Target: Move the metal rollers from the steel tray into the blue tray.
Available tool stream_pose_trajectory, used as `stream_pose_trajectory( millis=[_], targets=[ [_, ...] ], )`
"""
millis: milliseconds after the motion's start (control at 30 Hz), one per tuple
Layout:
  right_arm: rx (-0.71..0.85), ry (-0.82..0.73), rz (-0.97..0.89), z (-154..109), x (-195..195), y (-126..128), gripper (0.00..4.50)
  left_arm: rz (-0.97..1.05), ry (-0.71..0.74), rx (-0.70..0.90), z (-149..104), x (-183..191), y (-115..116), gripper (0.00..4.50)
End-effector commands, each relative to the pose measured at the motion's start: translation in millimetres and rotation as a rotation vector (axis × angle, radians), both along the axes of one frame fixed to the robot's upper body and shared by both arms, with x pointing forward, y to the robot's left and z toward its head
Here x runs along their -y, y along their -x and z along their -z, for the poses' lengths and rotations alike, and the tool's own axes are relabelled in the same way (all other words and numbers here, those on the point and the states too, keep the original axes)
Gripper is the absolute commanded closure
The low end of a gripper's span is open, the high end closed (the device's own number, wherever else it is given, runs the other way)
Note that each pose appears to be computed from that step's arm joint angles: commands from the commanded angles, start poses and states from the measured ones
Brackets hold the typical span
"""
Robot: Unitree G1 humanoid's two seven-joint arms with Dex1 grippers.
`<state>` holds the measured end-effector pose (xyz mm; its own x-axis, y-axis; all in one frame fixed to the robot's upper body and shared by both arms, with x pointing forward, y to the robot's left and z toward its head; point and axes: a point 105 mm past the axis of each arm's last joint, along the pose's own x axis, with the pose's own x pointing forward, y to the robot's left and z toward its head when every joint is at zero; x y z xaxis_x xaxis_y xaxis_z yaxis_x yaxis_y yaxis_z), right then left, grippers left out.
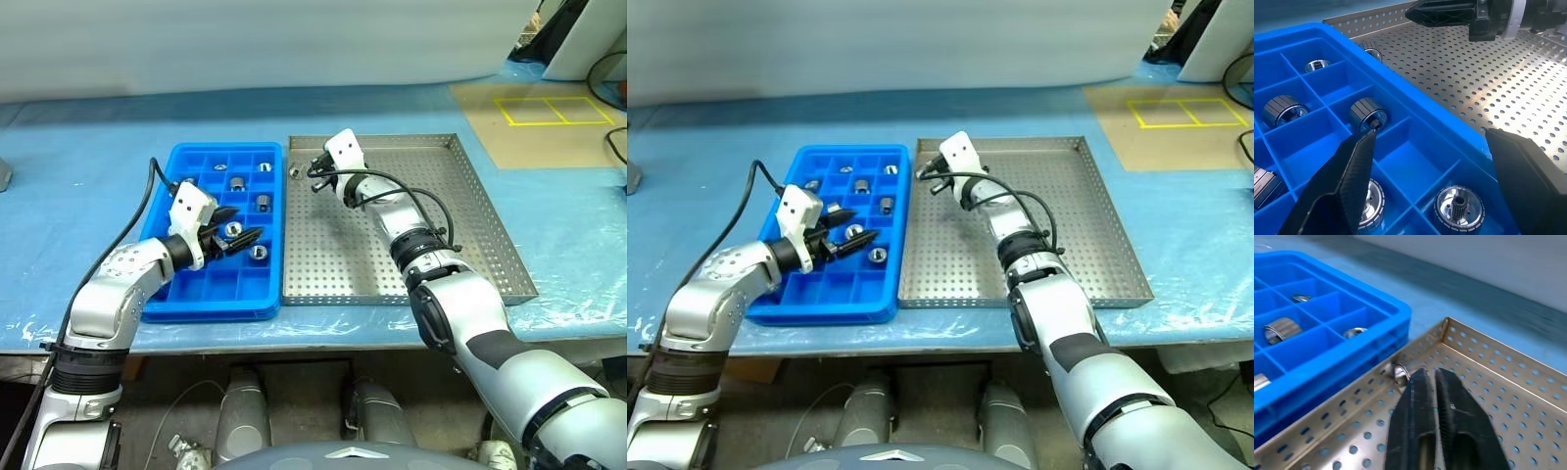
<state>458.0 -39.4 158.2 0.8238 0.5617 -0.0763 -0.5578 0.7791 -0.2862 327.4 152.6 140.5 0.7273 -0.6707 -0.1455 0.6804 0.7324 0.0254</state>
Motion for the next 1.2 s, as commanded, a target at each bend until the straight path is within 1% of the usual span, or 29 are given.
stream_pose_trajectory(
  millis=[33,133,233,300,333,367,400,433,533,600,667,700,733,800,867,967,1033,1100,1133,1200],
  targets=[
    [0.073,0.002,0.039,-22,8,-6,4.46,0.012,0.004,0.039,-8,4,-3,0.73],
    [0.092,-0.024,-0.022,-28,7,-2,4.46,0.02,0.006,0.052,-12,7,-6,0.73],
    [0.078,0.023,0.013,-25,10,-5,4.46,0.022,0.017,0.059,-14,9,-8,0.73],
    [0.087,-0.024,0.004,-30,10,-4,4.46,0.029,0.009,0.048,-10,11,-7,0.73],
    [0.096,-0.058,-0.028,-34,6,-1,4.07,0.029,-0.011,0.037,-5,12,-8,0.73],
    [0.1,-0.07,-0.049,-35,4,2,3.86,0.026,-0.031,0.028,-1,11,-8,0.73],
    [0.1,-0.076,-0.065,-35,2,3,3.51,0.025,-0.038,0.023,0,10,-9,0.73],
    [0.103,-0.079,-0.074,-35,1,5,3.23,0.024,-0.036,0.021,0,10,-10,0.73],
    [0.107,-0.081,-0.06,-33,4,6,2.16,0.027,-0.015,0.029,-6,10,-14,0.73],
    [0.111,-0.038,-0.018,-30,11,4,1.53,0.013,-0.042,0.061,-9,11,-19,0.73],
    [0.082,0.0,-0.044,-21,15,7,0.79,-0.016,-0.044,0.067,-8,11,-26,0.35],
    [0.073,0.006,-0.065,-18,16,10,0.78,-0.012,-0.042,0.066,-8,12,-26,0.11],
    [0.06,-0.007,-0.086,-18,18,14,0.78,0.004,-0.038,0.068,-8,15,-25,0.02],
    [0.039,0.002,-0.146,-17,25,25,0.78,0.053,-0.014,0.052,-11,21,-18,0.02],
    [-0.013,0.034,-0.248,-11,39,50,0.78,0.107,-0.007,0.044,-14,20,-10,0.02],
    [-0.077,0.112,-0.354,-1,61,88,0.78,0.176,0.01,0.042,-22,14,1,0.02],
    [-0.107,0.126,-0.392,0,65,104,0.78,0.211,0.014,0.043,-26,13,7,0.02],
    [-0.158,0.137,-0.437,3,73,124,0.78,0.26,-0.018,0.087,-32,8,15,0.02],
    [-0.185,0.147,-0.444,6,77,131,0.78,0.276,-0.05,0.097,-31,4,16,0.02],
    [-0.21,0.167,-0.42,12,83,133,0.78,0.295,-0.095,0.086,-25,0,17,0.02]
  ],
)
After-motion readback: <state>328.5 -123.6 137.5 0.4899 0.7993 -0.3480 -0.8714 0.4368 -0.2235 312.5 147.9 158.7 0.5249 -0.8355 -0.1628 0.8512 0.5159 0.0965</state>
